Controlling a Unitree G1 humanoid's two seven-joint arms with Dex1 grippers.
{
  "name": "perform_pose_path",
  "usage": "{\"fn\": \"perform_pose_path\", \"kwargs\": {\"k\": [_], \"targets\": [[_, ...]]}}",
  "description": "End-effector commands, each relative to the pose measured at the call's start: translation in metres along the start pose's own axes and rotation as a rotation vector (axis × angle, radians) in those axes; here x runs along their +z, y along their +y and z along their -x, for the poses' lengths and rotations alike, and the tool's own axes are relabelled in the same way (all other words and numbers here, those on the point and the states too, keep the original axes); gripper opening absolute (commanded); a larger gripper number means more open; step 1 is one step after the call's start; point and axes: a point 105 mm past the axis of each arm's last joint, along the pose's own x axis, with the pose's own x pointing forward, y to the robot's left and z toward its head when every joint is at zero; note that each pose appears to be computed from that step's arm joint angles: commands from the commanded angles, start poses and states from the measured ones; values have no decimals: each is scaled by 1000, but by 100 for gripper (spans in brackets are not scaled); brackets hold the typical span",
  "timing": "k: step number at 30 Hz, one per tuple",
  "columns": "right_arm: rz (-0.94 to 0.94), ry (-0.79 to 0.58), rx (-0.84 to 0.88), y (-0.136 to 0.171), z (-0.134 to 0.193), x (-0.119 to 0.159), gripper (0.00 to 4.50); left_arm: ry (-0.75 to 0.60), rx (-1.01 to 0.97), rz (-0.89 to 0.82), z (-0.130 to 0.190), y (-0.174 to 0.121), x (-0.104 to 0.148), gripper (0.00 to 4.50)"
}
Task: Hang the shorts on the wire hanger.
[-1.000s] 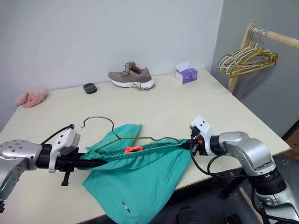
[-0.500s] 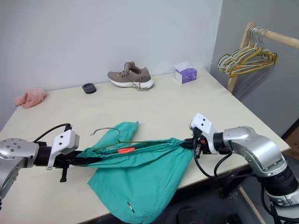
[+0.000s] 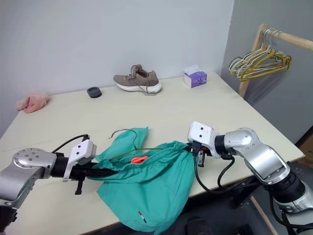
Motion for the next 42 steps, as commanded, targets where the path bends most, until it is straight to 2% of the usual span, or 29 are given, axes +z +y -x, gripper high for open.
{"fn": "perform_pose_path", "kwargs": {"k": [1,8,11,24,28,38,42], "targets": [[45,5,11,0,17,6,104,-24,-5,-44,-2,0,12,0],[-45,83,-1,-1,41,-11,354,-29,-9,-46,-4,-2,13,0],[-70,95,-19,-2,39,-17,447,-32,-14,-45,-5,-3,14,0],[-75,58,206,12,-17,-3,447,-39,-28,-62,-8,-4,21,0],[-50,60,252,12,-21,1,356,-42,-29,-60,-8,-6,21,0],[-12,45,301,16,-25,12,2,-107,-38,-43,-12,-7,32,0],[-26,30,297,16,-22,14,2,-168,1,3,-12,0,37,0]]}}
